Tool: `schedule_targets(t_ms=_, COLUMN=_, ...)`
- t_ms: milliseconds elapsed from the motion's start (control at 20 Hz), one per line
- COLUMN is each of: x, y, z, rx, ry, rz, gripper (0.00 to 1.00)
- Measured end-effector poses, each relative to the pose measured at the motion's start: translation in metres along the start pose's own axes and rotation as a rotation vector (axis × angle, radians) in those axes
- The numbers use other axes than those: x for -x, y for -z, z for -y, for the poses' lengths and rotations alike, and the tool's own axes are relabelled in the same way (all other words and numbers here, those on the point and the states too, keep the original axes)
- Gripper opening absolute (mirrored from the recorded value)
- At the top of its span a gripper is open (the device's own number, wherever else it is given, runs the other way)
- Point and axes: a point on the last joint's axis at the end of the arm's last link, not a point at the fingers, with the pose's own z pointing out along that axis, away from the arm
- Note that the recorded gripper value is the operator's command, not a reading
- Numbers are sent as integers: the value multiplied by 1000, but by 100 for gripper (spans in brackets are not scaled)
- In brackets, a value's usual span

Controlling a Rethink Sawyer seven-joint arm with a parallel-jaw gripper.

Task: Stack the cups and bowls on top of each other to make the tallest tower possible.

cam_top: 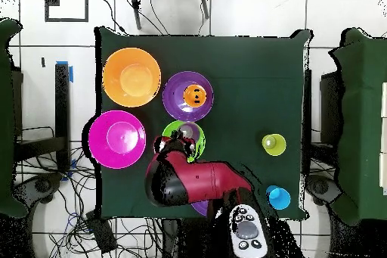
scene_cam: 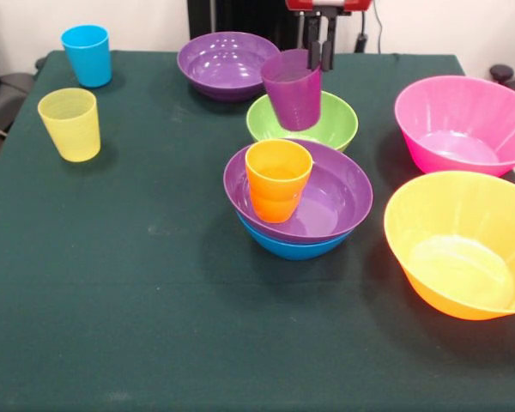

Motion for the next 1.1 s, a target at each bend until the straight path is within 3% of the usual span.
schedule_targets(t_ms=600, x=8, y=21, z=10, rx=-48, ry=5, rz=17, gripper=0)
schedule_targets(t_ms=1100, x=-10, y=12, z=19, rx=-78, ry=3, rz=-24, gripper=0)
